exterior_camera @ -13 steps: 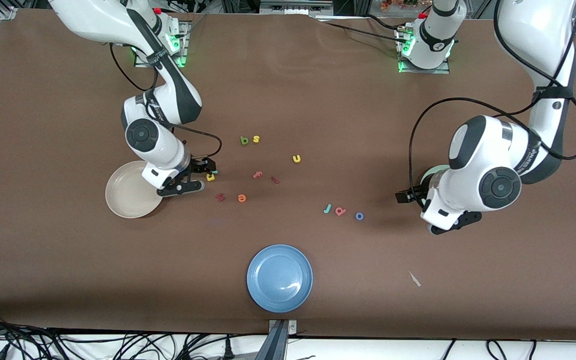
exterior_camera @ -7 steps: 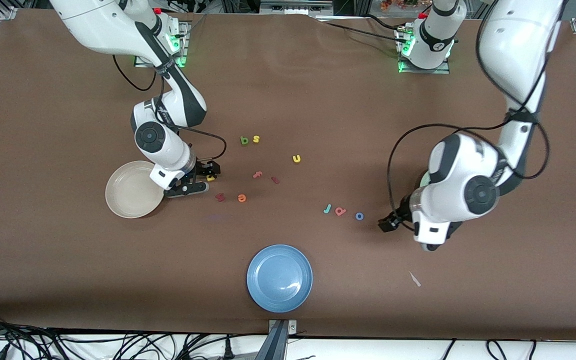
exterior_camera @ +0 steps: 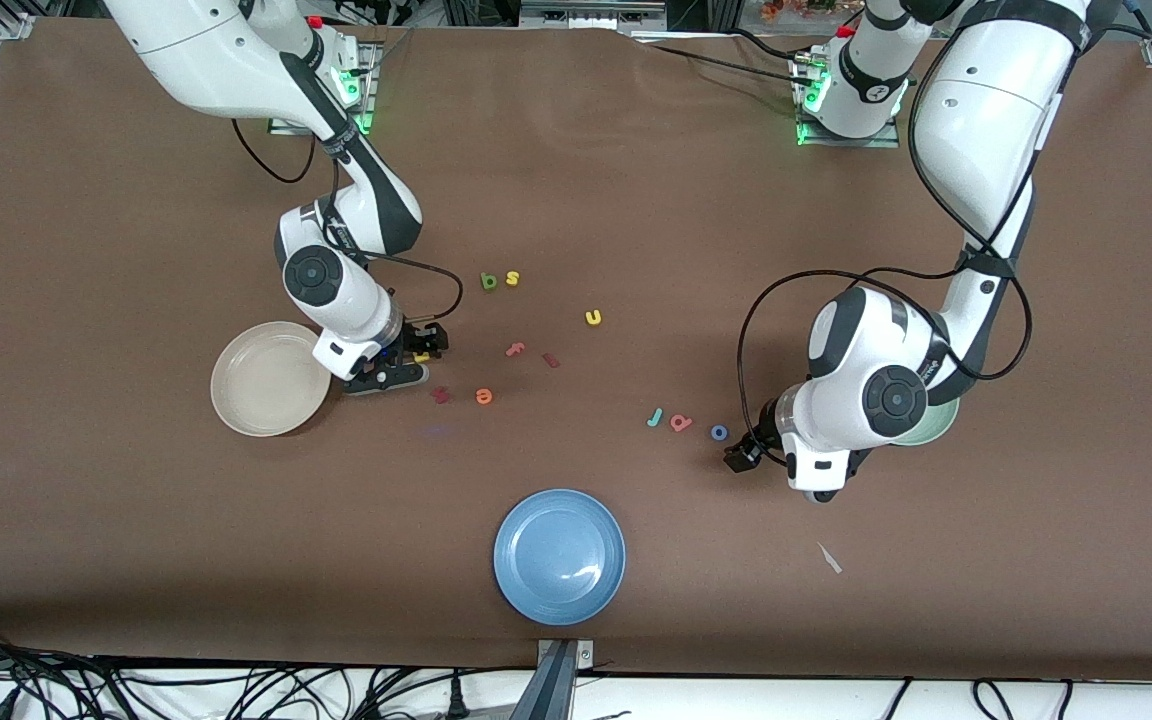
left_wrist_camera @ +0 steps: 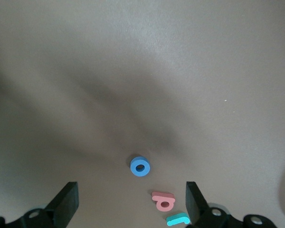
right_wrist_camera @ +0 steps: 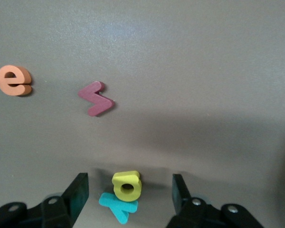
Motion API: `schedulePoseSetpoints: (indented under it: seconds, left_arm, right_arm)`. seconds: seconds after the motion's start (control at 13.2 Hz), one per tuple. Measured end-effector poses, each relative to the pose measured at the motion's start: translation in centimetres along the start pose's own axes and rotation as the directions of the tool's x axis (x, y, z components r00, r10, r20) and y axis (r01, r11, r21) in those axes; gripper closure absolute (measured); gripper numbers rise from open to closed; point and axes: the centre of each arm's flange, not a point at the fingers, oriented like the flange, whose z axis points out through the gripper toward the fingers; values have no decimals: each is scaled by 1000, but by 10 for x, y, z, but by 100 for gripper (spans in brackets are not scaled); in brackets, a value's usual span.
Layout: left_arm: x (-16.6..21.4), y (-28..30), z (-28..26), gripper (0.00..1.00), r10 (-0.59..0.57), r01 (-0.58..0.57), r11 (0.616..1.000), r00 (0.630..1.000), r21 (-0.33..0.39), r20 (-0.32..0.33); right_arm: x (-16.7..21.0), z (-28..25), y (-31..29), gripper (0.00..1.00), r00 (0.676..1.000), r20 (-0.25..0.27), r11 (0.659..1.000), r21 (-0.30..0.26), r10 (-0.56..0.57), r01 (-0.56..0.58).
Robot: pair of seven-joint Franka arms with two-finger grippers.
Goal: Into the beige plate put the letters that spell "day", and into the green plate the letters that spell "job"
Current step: 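Grasp the yellow letter with the right gripper while the left gripper grasps the blue ring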
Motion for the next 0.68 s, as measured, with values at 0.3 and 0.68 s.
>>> schedulePoseSetpoints:
  seconds: [0.3,0.68]
  left_arm:
    - [-27,11,34,0,15,-14,999,1000,44,-25]
    - [-17,14,45,1,-28,28,1000,998,-3,-52]
  right_arm:
    - [0,5,-1,26,1000,-6,1000,-4,-12,12]
    - [-2,10,1,41,1000,-20,1000,-3,-14,14]
